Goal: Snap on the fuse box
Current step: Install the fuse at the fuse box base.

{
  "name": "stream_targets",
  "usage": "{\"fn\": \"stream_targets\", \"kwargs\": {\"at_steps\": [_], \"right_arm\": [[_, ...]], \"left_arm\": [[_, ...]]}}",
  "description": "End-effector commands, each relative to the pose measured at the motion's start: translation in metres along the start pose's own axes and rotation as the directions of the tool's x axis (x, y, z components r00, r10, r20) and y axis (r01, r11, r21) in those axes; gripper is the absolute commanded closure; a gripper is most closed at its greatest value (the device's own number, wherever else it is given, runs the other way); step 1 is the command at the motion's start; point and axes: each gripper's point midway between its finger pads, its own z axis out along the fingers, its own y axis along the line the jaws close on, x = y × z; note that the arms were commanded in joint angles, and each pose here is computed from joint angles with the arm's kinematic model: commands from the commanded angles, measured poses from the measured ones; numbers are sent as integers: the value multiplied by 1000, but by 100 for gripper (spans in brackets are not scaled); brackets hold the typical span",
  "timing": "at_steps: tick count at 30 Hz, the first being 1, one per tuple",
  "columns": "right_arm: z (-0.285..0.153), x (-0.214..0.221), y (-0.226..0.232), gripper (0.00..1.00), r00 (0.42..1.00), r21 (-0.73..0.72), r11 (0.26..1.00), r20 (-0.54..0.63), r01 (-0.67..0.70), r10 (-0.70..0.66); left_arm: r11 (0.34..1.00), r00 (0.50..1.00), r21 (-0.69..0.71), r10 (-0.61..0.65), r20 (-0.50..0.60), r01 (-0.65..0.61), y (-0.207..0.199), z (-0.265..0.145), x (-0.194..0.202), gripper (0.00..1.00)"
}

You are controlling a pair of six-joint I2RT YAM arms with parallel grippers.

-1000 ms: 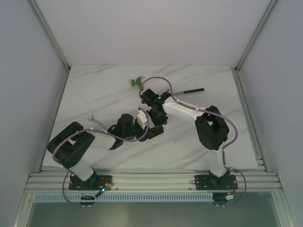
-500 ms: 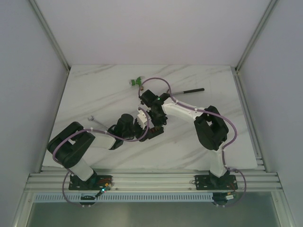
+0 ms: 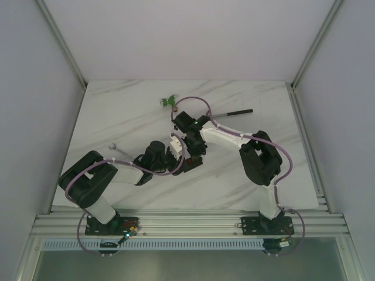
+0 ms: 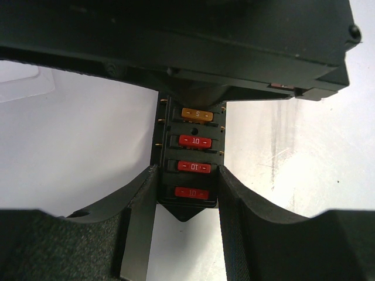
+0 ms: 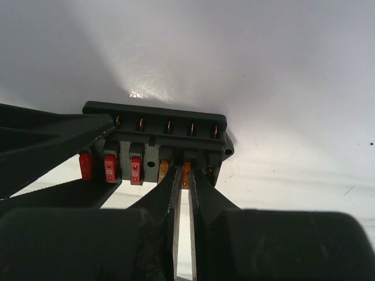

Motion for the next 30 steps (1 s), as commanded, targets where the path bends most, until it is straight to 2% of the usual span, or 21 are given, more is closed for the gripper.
{"fn": "stream_targets", "kwargs": {"at_steps": [1, 4, 12, 15, 17, 23, 30], "right_arm": [[74, 89, 0, 100, 952, -12, 1000, -307, 13, -16], [44, 65, 6, 100, 978, -29, 1000, -209, 0, -6], [-40, 16, 4, 67, 997, -29, 999, 66, -24, 25], [-67, 0, -2, 59, 984, -24, 999, 173, -28, 32], [-75, -5, -19, 56, 972, 0, 998, 230, -55, 53], [-76, -14, -110, 46, 930, 110, 969, 321, -223, 177], [-54, -34, -186, 36, 879, 96, 942, 402, -320, 258]], "left_arm": [[1000, 998, -25, -17, -68, 16, 4, -4, 19, 57], [999, 997, -37, -15, -73, 12, 6, -6, 20, 55], [999, 997, -52, -4, -79, 0, 8, -8, 18, 48], [998, 997, -67, 1, -78, -6, 11, -10, 16, 40], [996, 998, -83, 6, -68, -12, 13, -12, 12, 33], [996, 999, -90, 25, -29, -28, 14, -14, -10, 20], [990, 999, -143, 4, 48, 3, 19, -21, -38, 13]]}}
